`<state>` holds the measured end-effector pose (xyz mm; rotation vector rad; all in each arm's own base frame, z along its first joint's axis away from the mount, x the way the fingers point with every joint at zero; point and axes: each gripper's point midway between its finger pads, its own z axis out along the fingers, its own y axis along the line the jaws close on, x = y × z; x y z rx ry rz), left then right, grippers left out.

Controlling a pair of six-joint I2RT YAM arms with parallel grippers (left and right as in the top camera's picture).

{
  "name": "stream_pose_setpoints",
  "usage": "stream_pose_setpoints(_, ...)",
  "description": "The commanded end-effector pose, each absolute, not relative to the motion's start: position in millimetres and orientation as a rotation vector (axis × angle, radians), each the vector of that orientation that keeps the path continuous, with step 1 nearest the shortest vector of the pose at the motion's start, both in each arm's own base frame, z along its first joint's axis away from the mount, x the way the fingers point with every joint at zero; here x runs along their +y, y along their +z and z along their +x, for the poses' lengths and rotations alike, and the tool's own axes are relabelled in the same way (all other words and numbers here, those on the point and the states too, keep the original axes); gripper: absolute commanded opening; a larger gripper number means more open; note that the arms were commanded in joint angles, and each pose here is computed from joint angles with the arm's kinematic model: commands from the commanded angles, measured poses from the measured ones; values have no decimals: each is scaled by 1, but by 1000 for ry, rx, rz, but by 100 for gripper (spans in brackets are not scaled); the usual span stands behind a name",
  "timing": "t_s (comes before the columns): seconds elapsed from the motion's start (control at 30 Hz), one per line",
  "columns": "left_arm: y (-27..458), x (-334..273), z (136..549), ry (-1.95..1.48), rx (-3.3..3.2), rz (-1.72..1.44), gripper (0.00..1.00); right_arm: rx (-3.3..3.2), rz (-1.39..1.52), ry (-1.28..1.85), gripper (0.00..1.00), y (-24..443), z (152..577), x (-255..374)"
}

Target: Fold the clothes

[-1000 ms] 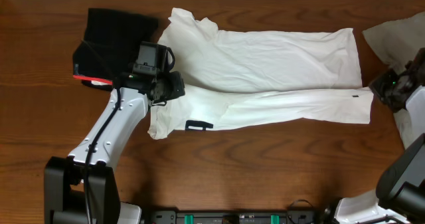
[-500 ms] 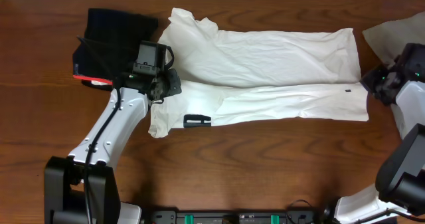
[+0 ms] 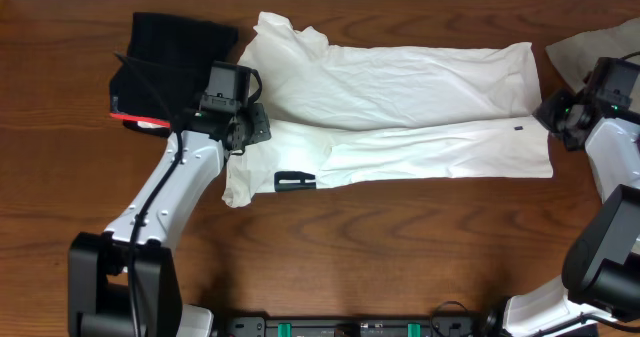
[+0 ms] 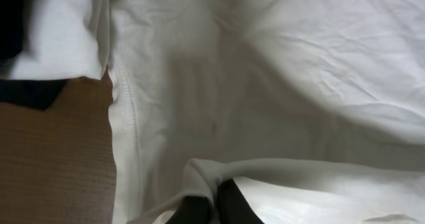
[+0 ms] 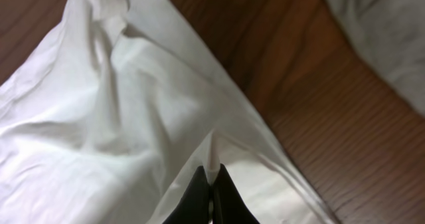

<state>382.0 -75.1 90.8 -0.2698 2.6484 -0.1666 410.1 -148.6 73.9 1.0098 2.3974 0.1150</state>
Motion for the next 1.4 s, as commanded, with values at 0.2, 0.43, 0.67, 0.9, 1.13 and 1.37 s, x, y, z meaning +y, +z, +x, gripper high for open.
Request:
stream_pose_setpoints(0.2,83,-68,391,-104,2645,-266,6,2382,967,63,1,77,421,-149)
stream_pose_setpoints(0.43,84,-68,392,-105,2642,-266,6,2368,954,65,2,76,424,-147)
stream_pose_setpoints(0.67,84,-68,392,-104,2641,-266,6,2375,940,70,4,67,429,-143)
stream_pose_setpoints(0.9,85,-69,395,-110,2627,-265,9,2422,938,69,13,35,435,-139)
stream_pose_setpoints(1.13,96,-71,408,-120,2568,-217,74,2388,847,51,92,43,448,-143)
stream_pose_setpoints(1.37,156,-71,407,-155,2470,-218,86,2340,757,97,99,91,448,-134)
